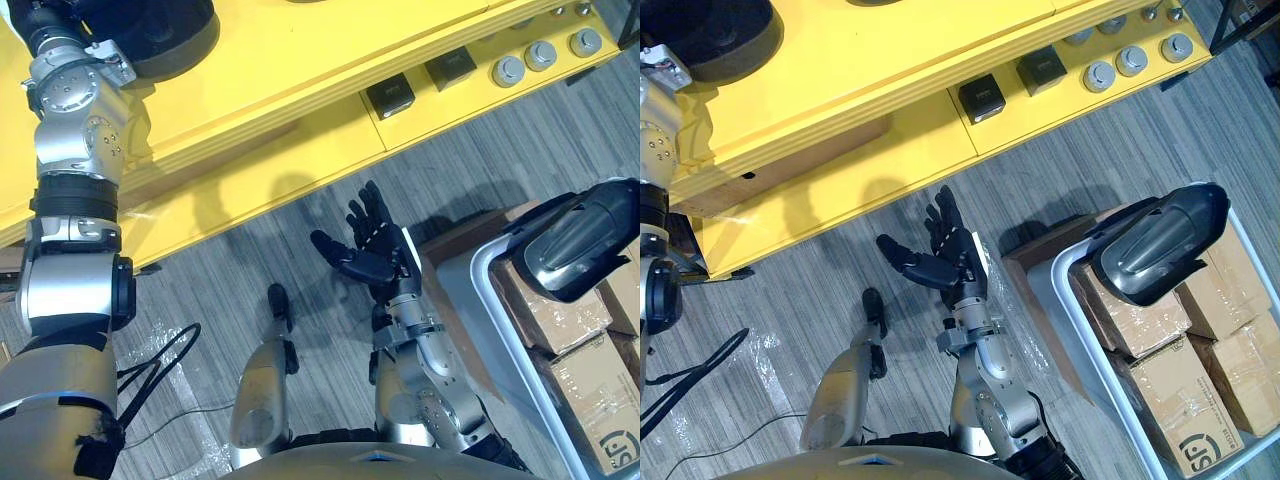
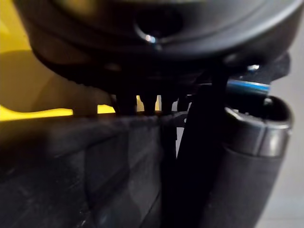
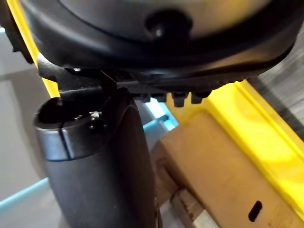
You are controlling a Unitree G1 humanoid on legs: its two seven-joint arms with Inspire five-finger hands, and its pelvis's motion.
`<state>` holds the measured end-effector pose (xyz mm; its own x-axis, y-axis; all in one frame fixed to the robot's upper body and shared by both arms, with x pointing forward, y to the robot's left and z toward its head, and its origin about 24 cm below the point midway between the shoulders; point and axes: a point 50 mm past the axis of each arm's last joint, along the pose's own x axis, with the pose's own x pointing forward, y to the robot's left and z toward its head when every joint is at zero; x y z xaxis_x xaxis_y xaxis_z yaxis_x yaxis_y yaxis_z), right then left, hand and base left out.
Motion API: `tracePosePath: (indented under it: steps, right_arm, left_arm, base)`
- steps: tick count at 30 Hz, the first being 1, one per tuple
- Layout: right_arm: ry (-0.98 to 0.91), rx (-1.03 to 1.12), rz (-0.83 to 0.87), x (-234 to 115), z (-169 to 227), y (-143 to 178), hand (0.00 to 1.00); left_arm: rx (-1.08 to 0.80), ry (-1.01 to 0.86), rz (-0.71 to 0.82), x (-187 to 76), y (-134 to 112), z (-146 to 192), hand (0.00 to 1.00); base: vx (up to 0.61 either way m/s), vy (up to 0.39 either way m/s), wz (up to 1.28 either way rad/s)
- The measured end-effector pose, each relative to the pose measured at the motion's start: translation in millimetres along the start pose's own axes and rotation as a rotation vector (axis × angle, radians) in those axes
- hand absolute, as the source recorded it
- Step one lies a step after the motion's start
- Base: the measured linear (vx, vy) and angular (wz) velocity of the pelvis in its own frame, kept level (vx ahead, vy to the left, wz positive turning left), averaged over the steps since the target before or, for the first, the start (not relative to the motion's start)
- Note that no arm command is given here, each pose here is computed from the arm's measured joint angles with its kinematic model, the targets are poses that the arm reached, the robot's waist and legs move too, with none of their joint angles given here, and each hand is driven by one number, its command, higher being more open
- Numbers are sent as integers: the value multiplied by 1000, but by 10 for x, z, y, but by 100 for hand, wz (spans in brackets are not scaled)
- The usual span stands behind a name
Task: Walk over and take three plastic housings, then place them on the shelf
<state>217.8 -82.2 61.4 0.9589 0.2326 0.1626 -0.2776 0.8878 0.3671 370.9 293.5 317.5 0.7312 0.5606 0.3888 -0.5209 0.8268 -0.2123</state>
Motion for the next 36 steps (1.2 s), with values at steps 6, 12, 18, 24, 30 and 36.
tracePosePath:
  steps: [6,12,18,24,30,36]
  right_arm:
    - [14,-3,-9,-8,-31,-10,100]
    - [34,-8,-44,-67,-68,-52,100]
    - [43,-7,-66,-110,-88,-87,100]
    - [-16,-14,-71,-78,-5,-148,100]
    - [-66,-44,-116,-115,50,-284,100]
    - [-81,-142,-217,-231,105,-526,100]
  left_arm:
    - [54,21,4,64,77,38,100]
    - [76,56,21,107,214,-24,100]
    - [-27,-39,6,130,277,130,100]
    - [-232,-251,-57,-5,369,359,100]
    - [-276,-298,-71,-386,662,-51,100]
    - [-336,-257,-2,-1208,995,-681,100]
  base:
    - [-49,12,2]
    - [-46,3,2]
    - [14,-20,5]
    - [55,-13,1]
    - [63,-39,5]
    - [-6,-24,4]
